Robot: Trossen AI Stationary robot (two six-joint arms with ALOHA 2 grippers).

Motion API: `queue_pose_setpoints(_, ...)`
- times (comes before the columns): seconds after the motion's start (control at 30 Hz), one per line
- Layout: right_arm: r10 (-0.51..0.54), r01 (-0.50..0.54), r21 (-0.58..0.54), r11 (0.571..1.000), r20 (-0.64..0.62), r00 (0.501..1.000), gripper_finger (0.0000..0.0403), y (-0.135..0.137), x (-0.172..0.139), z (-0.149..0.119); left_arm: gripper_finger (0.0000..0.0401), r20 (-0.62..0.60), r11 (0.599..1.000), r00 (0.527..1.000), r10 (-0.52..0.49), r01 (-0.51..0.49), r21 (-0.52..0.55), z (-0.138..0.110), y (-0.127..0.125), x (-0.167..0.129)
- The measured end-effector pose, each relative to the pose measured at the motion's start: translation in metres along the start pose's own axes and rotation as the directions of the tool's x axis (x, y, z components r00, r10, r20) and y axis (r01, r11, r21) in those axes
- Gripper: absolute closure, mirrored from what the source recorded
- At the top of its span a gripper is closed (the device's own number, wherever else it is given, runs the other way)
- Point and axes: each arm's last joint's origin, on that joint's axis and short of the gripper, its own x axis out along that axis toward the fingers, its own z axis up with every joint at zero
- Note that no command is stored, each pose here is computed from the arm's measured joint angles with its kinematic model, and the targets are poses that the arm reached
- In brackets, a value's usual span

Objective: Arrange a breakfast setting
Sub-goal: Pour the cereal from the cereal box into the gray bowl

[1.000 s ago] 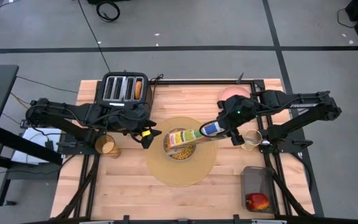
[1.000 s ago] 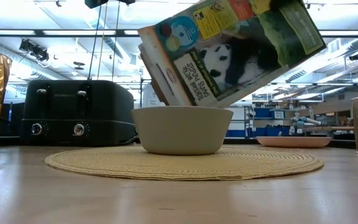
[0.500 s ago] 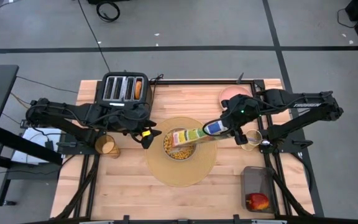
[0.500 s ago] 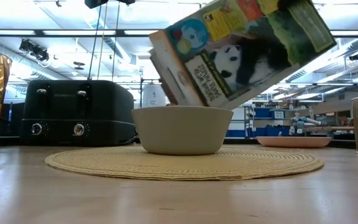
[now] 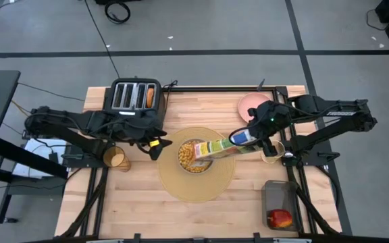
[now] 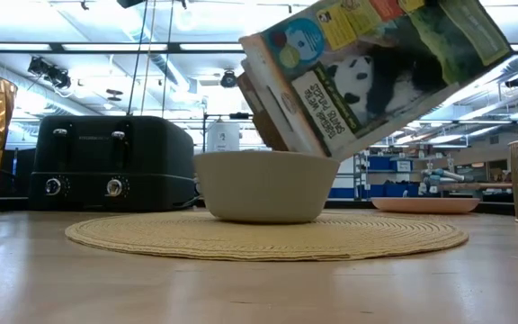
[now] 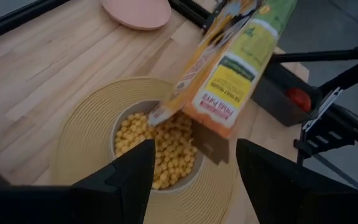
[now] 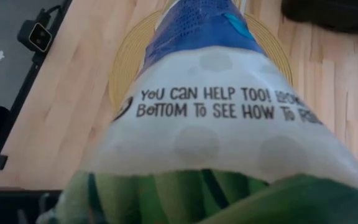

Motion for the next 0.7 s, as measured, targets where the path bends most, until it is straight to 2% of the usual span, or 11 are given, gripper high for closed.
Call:
queue_pose_setpoints(0.27, -0.049, 0.049, 0.007, 0.999, 0.023, 0.999, 0.0228, 0.0, -0.011, -0.004, 0.017, 0.017, 1.0, 1.0, -0.005, 0.005, -0.005, 0.001, 0.001, -0.004)
queue_pose_setpoints(0.7, -0.068, 0.067, 0.02, 0.998, 0.047, 0.997, 0.0229, 0.002, -0.025, -0.012, 0.017, 0.017, 1.0, 1.0, -0.004, 0.004, -0.006, 0.002, 0.001, -0.004)
